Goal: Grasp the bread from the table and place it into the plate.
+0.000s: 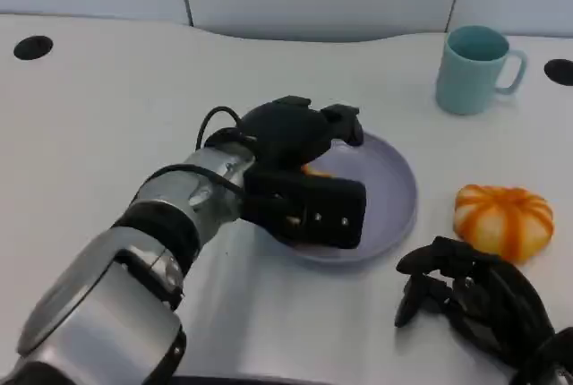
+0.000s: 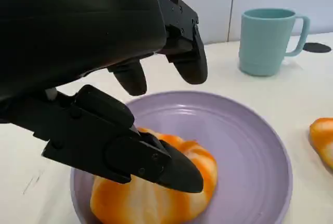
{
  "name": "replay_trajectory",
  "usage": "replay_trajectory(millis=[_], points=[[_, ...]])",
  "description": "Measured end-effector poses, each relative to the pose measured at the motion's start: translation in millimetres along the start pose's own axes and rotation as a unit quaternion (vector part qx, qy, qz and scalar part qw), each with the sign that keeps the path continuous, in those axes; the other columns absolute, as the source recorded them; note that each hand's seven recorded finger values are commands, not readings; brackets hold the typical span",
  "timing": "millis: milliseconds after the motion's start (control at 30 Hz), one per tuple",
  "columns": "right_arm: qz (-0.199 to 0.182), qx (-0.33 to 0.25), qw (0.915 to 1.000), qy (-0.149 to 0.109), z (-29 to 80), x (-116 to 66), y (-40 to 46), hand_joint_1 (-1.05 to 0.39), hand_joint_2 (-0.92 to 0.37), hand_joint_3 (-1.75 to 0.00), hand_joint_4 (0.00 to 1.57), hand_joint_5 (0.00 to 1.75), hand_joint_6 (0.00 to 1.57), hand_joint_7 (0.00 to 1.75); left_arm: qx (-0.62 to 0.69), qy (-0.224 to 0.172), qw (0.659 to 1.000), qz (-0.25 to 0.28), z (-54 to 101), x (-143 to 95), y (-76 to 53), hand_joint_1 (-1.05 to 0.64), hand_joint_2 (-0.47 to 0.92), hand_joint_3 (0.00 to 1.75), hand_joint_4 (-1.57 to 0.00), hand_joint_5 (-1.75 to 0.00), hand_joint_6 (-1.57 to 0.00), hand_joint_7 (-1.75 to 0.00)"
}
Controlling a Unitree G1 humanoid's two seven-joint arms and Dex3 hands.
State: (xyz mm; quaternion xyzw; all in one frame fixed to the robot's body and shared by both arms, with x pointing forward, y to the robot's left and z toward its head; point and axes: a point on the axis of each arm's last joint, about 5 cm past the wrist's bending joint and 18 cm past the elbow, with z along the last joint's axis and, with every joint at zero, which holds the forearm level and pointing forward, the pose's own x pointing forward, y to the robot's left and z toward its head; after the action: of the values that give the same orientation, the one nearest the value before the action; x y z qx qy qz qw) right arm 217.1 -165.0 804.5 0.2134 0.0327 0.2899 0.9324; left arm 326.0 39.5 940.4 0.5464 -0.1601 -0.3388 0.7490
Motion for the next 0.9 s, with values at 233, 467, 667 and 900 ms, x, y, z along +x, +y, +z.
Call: replay_trajectory(millis=[233,467,667,900], points=[[-0.004,-0.001,1.0,0.005,1.2,-0.6,-1.8,-0.53,-0.92,-0.06,0.68,1.38,0.79,0.79,-0.023,-0.005,0.999,0.022,-13.7,-8,17.1,-0.91,0.92,0.1,0.0,-0.97,0.0,-0.96],[-0.008,-0.008,0.9999,0.009,2.4,0.9,-1.2,-0.53,-0.92,-0.05,0.69,1.37,0.8,0.79,-0.026,-0.012,0.999,0.031,-14.1,-9,20.4,-0.91,0.92,0.11,0.0,-0.96,0.0,-0.96],[-0.009,-0.008,0.9999,0.01,2.6,1.2,-1.2,-0.53,-0.92,-0.05,0.69,1.37,0.8,0.79,-0.026,-0.012,0.999,0.031,-14.1,-9,20.4,-0.91,0.92,0.11,0.0,-0.96,0.0,-0.96],[-0.01,-0.008,0.9999,0.01,2.7,1.3,-1.2,-0.53,-0.92,-0.05,0.69,1.36,0.8,0.78,-0.026,-0.013,0.999,0.031,-14.1,-9,20.5,-0.91,0.92,0.11,0.0,-0.96,0.0,-0.96]])
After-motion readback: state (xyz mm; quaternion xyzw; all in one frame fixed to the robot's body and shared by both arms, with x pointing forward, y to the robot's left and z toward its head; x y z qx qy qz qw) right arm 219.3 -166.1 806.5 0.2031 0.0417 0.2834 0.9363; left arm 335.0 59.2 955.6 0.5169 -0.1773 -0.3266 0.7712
